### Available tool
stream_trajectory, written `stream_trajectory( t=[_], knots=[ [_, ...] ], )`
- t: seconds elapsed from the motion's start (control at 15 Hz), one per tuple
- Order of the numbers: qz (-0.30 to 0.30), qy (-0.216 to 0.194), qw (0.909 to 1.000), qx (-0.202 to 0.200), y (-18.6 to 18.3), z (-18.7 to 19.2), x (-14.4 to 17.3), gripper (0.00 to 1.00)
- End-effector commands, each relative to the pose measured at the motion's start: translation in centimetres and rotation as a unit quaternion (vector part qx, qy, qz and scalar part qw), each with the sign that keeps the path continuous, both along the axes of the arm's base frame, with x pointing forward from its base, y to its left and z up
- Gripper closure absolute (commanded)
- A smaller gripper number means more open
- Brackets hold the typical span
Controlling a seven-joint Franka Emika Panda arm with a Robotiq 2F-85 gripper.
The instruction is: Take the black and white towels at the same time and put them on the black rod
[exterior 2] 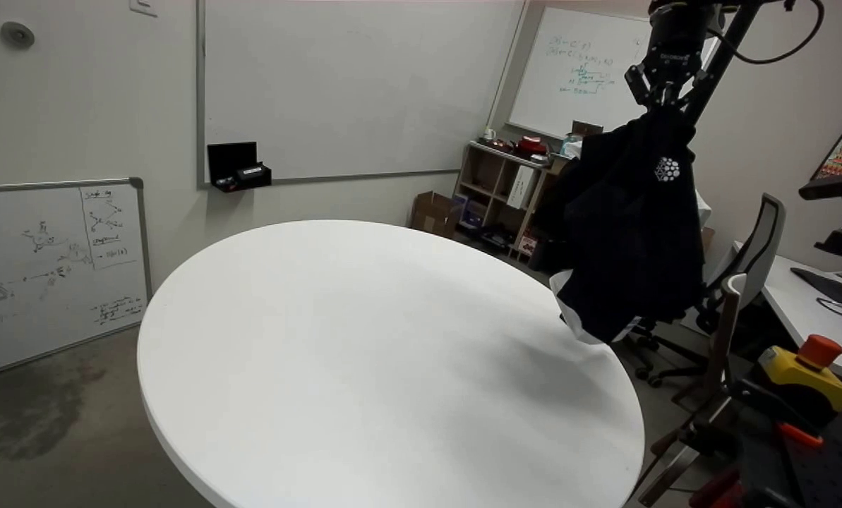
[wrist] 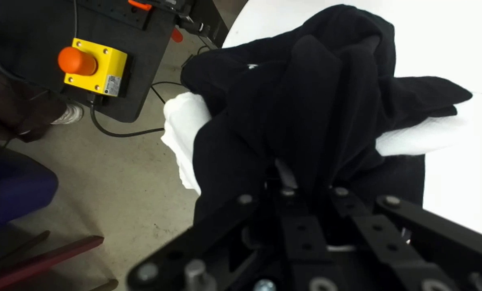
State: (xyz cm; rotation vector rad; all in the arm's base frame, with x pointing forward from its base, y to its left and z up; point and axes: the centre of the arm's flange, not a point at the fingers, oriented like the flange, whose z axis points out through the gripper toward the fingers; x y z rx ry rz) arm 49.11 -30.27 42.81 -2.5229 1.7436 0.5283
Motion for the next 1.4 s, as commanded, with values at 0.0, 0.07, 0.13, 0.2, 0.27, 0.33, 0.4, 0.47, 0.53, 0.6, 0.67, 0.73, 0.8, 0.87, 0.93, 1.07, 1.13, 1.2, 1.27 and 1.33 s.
stream_trajectory(
  t=[0.0,0.07,0.13,0.2,0.27,0.33,0.4,0.47,0.53,0.6,0.67,0.73,0.8,0.87,0.93,1.07,1.13,1.2,1.27,1.33],
  knots=[
    [-0.018,0.027,0.9994,-0.012,-1.0,-0.3,3.1,0.97],
    [-0.027,0.019,0.9992,-0.023,-1.1,-0.6,3.6,0.97],
    [-0.03,0.014,0.9989,-0.034,-1.0,-0.8,4.2,0.97],
    [-0.034,0.008,0.9983,-0.045,-1.0,-1.0,4.7,0.97],
    [-0.039,0.0,0.9974,-0.06,-0.8,-1.1,5.3,0.97],
    [-0.043,-0.009,0.9961,-0.076,-0.7,-1.2,5.8,0.97],
    [-0.047,-0.016,0.9942,-0.096,-0.7,-1.4,6.6,0.97],
    [-0.051,-0.019,0.9918,-0.115,-0.7,-1.6,7.3,0.97],
    [-0.055,-0.02,0.9896,-0.132,-0.7,-1.8,7.8,0.97],
    [-0.058,-0.017,0.9874,-0.146,-0.7,-2.3,8.5,0.97],
    [-0.063,-0.011,0.9854,-0.158,-0.7,-2.9,8.9,0.97],
    [-0.067,-0.004,0.9838,-0.166,-0.8,-3.5,9.3,0.97],
    [-0.073,0.006,0.9827,-0.17,-0.8,-4.2,9.6,0.97],
    [-0.08,0.018,0.9817,-0.172,-0.9,-5.1,9.8,0.65],
    [-0.084,0.026,0.9807,-0.175,-0.9,-5.8,10.0,0.64],
    [-0.091,0.04,0.9787,-0.18,-0.9,-7.4,10.2,0.5],
    [-0.093,0.046,0.9779,-0.182,-0.8,-8.0,10.3,0.43],
    [-0.095,0.052,0.9769,-0.185,-0.8,-8.6,10.4,0.34],
    [-0.096,0.057,0.976,-0.187,-0.7,-9.0,10.5,0.28],
    [-0.096,0.062,0.9753,-0.189,-0.7,-9.4,10.7,0.19]
  ],
)
